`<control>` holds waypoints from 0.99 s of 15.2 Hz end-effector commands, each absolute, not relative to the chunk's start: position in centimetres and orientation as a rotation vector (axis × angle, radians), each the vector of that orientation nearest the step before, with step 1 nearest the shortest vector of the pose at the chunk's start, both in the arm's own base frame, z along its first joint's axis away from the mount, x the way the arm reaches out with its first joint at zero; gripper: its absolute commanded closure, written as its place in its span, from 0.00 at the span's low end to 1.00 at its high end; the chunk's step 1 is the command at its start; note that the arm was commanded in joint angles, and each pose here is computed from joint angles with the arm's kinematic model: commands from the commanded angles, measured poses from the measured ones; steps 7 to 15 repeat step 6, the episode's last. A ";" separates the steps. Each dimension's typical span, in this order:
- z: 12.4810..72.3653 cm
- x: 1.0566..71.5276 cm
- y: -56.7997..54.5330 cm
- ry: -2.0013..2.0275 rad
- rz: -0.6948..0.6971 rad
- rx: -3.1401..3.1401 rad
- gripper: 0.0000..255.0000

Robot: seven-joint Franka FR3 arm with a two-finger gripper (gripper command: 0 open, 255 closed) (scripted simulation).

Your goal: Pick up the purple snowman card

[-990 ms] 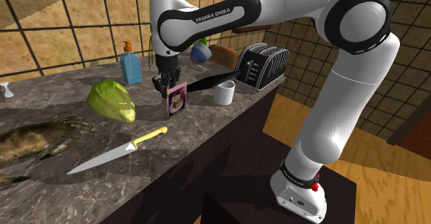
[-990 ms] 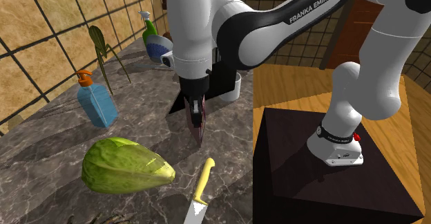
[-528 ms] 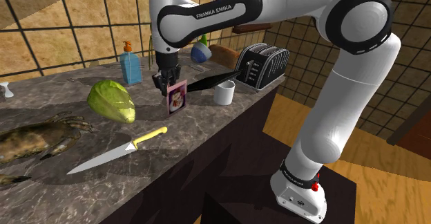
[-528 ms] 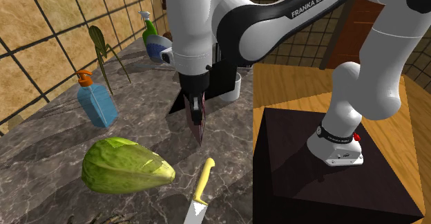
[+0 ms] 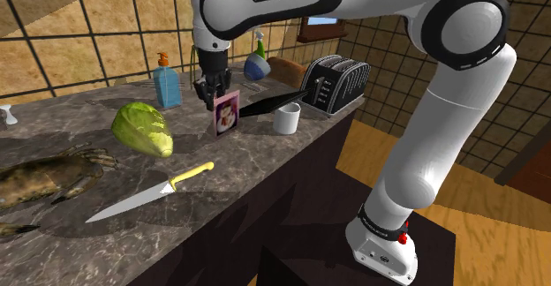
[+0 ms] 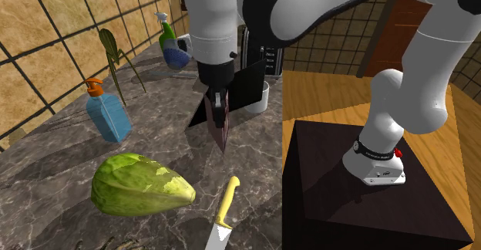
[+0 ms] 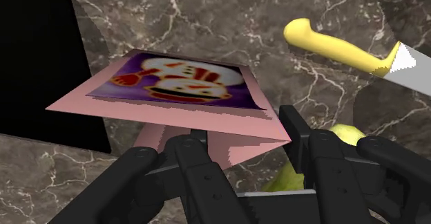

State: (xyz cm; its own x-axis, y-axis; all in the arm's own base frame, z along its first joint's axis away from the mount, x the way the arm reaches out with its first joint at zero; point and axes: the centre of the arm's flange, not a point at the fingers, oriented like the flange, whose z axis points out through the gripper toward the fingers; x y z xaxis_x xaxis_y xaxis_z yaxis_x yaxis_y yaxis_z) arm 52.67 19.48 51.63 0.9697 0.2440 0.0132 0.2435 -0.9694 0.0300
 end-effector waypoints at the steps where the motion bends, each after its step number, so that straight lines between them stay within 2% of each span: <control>1: 52.7 52.8 19.5 0.382 0.026 3.090 1.00; 4: 54.2 52.8 19.5 0.382 0.026 3.090 1.00; 15: 54.3 52.8 19.5 0.382 0.026 3.090 1.00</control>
